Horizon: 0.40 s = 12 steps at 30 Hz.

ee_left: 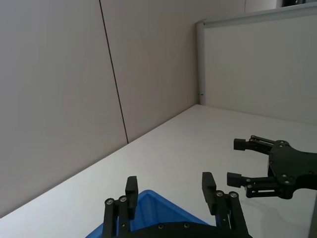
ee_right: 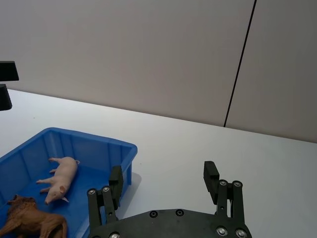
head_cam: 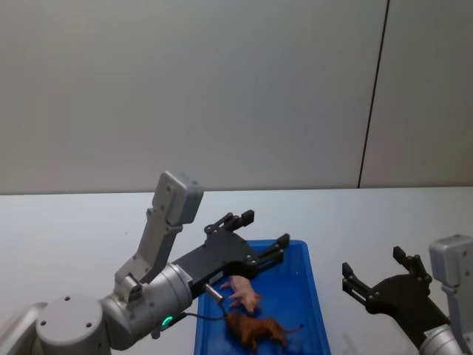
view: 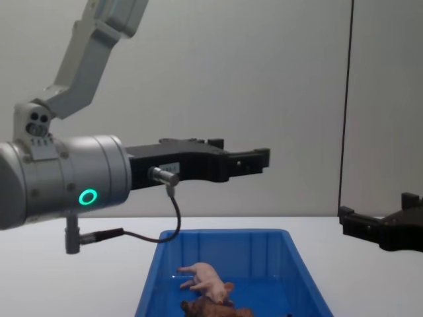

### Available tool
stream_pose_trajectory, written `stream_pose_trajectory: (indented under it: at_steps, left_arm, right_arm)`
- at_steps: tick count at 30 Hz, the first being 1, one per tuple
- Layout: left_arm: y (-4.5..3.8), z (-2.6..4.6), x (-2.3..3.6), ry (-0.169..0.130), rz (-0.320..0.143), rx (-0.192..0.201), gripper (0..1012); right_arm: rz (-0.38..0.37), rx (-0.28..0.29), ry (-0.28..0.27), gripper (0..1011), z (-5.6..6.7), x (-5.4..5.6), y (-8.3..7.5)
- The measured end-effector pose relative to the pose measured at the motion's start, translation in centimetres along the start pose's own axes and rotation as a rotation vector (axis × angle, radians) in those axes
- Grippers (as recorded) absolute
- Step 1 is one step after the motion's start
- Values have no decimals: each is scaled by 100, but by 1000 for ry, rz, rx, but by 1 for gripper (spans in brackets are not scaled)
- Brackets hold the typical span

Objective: Pick up the two dolls from the table and place them into the box.

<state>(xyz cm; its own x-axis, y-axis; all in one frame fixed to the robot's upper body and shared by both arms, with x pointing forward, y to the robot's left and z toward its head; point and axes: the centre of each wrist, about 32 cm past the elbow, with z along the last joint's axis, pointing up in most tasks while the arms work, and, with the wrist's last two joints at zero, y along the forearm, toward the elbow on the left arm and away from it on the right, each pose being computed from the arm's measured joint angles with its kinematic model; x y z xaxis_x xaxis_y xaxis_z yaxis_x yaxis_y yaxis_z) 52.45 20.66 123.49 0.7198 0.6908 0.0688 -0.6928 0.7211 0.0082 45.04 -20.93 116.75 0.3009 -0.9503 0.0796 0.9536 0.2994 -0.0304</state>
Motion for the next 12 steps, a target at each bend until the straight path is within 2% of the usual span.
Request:
stream_pose_trajectory:
  at_steps: [6,12]
  left_arm:
    - [-39,17,-6,0,-18,-6,977]
    - [-70,30,-10,0,-32,-10,1001]
  right_arm:
    - [0,0,0,1001,0,0,0]
    - [0,0,0,1001,0,0,0]
